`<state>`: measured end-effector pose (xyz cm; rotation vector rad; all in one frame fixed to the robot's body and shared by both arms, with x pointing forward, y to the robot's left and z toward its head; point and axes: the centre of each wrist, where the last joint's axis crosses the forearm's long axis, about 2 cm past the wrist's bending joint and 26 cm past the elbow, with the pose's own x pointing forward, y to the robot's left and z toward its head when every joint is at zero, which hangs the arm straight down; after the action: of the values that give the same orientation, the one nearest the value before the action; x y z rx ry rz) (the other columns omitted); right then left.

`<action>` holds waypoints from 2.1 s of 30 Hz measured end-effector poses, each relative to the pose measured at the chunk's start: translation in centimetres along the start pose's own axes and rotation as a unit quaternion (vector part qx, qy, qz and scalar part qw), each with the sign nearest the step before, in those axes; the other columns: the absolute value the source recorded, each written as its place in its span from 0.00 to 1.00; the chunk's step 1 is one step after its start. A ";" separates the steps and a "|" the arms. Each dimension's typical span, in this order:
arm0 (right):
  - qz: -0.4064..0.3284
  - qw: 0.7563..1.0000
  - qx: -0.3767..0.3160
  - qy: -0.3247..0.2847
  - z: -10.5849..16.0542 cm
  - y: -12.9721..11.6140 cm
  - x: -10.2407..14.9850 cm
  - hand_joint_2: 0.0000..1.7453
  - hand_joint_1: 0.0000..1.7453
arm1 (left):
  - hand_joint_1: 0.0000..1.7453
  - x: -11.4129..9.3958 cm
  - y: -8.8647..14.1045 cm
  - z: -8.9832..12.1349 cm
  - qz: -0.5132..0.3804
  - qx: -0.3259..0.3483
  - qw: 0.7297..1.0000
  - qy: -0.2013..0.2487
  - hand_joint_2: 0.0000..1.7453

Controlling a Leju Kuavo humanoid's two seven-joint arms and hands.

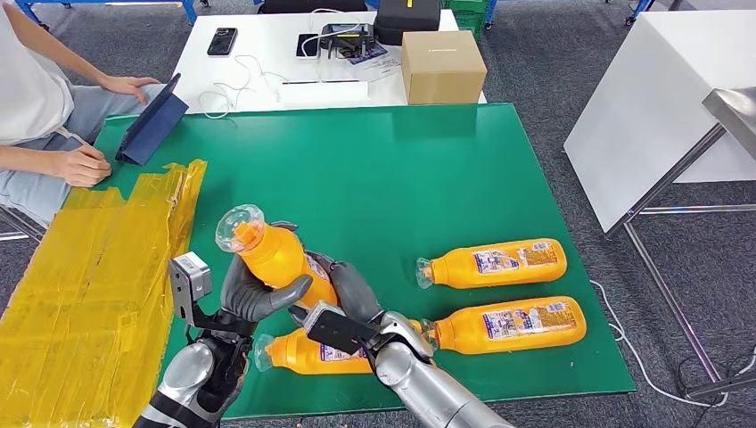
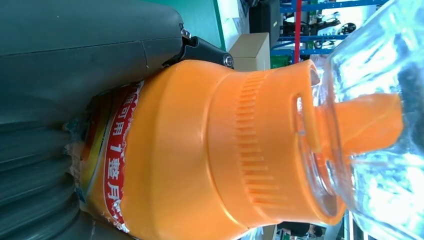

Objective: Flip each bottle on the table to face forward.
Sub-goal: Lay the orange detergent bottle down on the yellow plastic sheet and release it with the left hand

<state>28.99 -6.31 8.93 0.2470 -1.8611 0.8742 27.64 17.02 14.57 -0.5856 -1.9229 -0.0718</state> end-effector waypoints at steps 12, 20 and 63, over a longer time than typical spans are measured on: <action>-0.002 1.000 -0.006 -0.003 0.1 0.2 0.2 1.00 1.00 | 1.00 0.0 0.0 0.0 0.000 0.000 1.000 -0.002 1.00; -0.003 1.000 -0.006 -0.003 0.1 0.2 0.1 1.00 1.00 | 1.00 0.0 0.0 0.0 0.000 0.000 1.000 -0.002 1.00; -0.017 0.968 -0.197 -0.157 2.0 -6.1 7.4 1.00 0.00 | 1.00 5.7 3.5 0.3 -0.268 0.143 0.932 -0.199 1.00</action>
<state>27.36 -10.40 17.69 0.1741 -2.2730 0.4421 27.17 22.19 18.69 0.1485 -2.3890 -0.0184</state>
